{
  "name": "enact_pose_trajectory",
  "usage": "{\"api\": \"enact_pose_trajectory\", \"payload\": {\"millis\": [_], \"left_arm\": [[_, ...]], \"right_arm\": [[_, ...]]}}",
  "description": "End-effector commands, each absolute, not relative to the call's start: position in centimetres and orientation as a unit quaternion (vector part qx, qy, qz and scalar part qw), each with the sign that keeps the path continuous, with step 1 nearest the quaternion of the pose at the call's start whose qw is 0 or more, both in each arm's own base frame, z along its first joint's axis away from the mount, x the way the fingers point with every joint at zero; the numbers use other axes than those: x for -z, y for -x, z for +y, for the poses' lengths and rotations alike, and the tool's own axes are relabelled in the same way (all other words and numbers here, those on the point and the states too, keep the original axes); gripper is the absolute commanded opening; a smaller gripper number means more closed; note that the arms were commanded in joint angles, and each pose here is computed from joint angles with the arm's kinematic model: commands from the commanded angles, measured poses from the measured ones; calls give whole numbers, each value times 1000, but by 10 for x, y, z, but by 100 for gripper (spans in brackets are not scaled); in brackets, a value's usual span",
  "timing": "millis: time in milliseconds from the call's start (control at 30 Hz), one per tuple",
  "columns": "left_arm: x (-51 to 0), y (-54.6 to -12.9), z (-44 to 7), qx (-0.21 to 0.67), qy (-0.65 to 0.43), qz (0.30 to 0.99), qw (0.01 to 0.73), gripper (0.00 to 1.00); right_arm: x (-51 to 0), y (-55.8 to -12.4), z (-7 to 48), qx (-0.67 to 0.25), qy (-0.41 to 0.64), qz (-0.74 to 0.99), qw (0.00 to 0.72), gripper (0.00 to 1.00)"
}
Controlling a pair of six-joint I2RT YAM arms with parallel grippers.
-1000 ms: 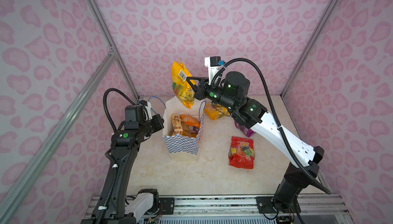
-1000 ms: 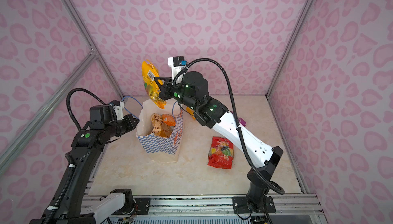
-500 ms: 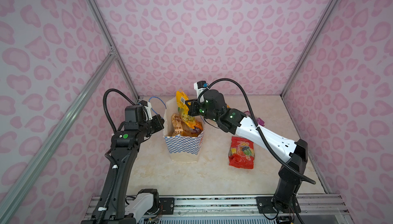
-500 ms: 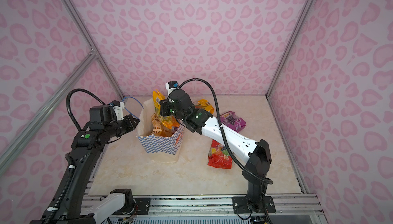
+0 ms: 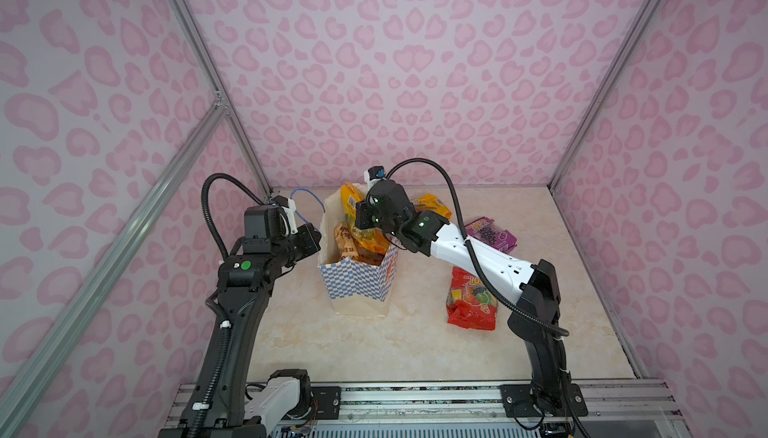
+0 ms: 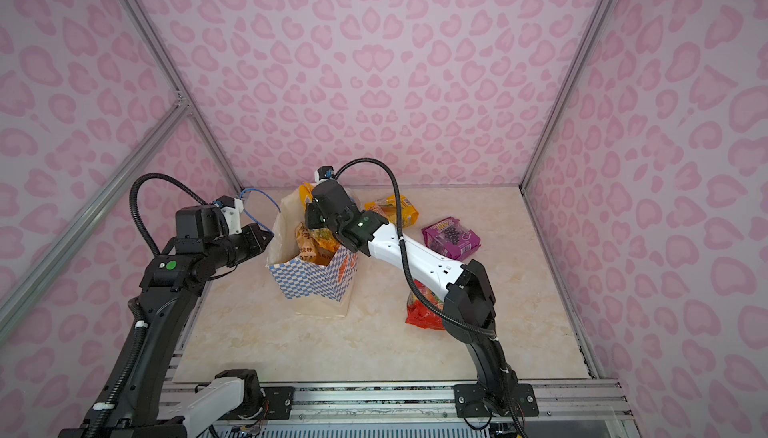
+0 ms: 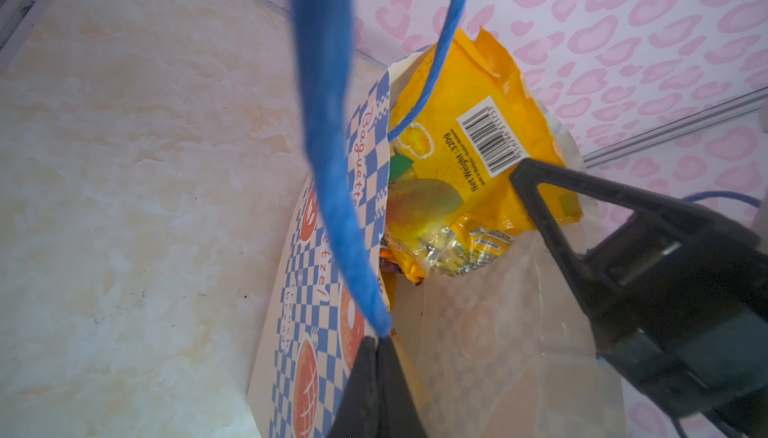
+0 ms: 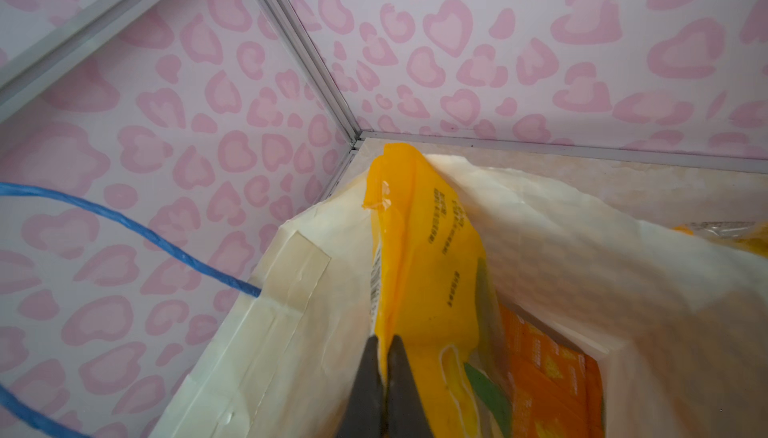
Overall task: Place the snacks into the paper bag
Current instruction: 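Lower the yellow gummy bag into the paper bag with the right gripper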
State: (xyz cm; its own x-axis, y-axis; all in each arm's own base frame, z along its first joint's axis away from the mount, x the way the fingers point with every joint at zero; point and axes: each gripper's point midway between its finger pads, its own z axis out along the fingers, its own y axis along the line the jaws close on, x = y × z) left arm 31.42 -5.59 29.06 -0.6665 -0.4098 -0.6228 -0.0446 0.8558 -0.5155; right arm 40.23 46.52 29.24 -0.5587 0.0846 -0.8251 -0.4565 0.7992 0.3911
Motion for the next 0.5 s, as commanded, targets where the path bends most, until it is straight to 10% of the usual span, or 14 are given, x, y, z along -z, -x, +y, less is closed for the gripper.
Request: {"api": "enact_pose_trajectory", "payload": {"millis": [0,233,467], "left_arm": [[-299,-319,-57,240,123,875,403,6],[-299,-321,-56,235,120,876,404,7],[-295,-325,-57,237,121,878,397,6]], "right_arm": [[-283,-394,468,-289,121,837,449,0],[-264,-346,470,-318,147,861,369,4],[-310,-342,463,-334,185,836,395,63]]}}
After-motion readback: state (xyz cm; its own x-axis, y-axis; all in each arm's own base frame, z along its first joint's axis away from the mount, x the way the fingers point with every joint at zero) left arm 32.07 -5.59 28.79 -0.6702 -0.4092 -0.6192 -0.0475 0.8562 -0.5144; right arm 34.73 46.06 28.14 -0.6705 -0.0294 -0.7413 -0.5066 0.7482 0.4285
